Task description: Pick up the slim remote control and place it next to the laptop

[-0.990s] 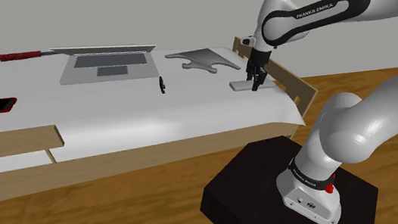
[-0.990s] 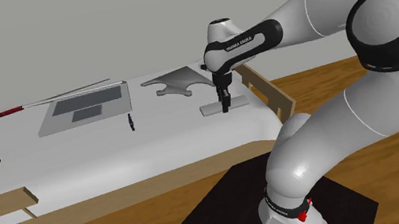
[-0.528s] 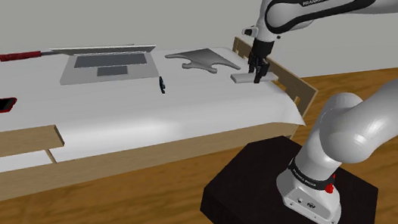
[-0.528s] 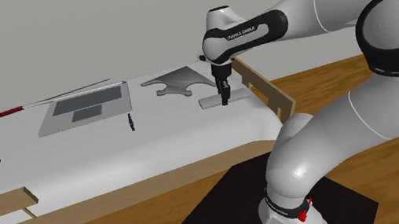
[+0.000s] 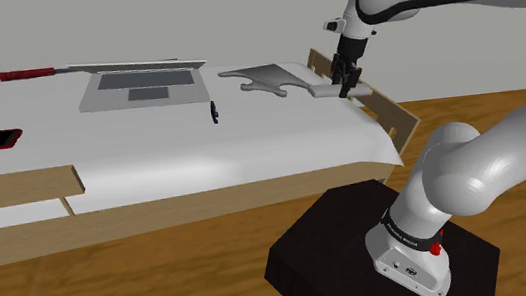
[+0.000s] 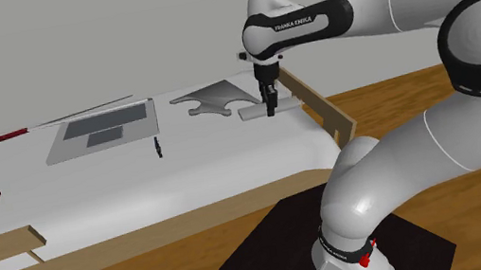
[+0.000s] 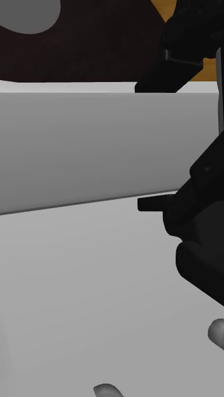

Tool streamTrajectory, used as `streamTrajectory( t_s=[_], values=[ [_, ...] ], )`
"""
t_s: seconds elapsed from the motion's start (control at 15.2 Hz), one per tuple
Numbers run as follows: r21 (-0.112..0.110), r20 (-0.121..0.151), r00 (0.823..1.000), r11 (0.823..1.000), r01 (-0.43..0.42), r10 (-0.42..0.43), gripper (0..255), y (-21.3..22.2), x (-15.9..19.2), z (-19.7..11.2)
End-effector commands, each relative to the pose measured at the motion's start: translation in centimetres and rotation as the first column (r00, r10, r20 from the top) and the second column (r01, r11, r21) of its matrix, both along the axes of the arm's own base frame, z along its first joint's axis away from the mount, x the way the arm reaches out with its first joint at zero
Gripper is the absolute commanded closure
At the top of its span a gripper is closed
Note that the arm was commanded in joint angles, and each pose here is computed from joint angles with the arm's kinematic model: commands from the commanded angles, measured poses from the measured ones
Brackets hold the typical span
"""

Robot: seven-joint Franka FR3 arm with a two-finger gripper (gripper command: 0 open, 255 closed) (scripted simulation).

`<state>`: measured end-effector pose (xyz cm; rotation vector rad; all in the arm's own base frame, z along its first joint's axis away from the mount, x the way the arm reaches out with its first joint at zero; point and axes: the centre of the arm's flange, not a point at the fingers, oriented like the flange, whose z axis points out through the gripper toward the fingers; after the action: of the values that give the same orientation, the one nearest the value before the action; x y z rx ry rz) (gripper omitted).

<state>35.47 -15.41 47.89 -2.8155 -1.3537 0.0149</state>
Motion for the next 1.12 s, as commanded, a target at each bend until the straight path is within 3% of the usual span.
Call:
streamTrajectory(
  t_s=[0.0,1.06],
  values=[
    [0.0,0.0,1.0,1.0,0.0,0.0,255,0.1,-0.1,1.0],
    [0.0,0.0,1.0,1.0,0.0,0.0,255,0.1,-0.1,9.5]
  ],
)
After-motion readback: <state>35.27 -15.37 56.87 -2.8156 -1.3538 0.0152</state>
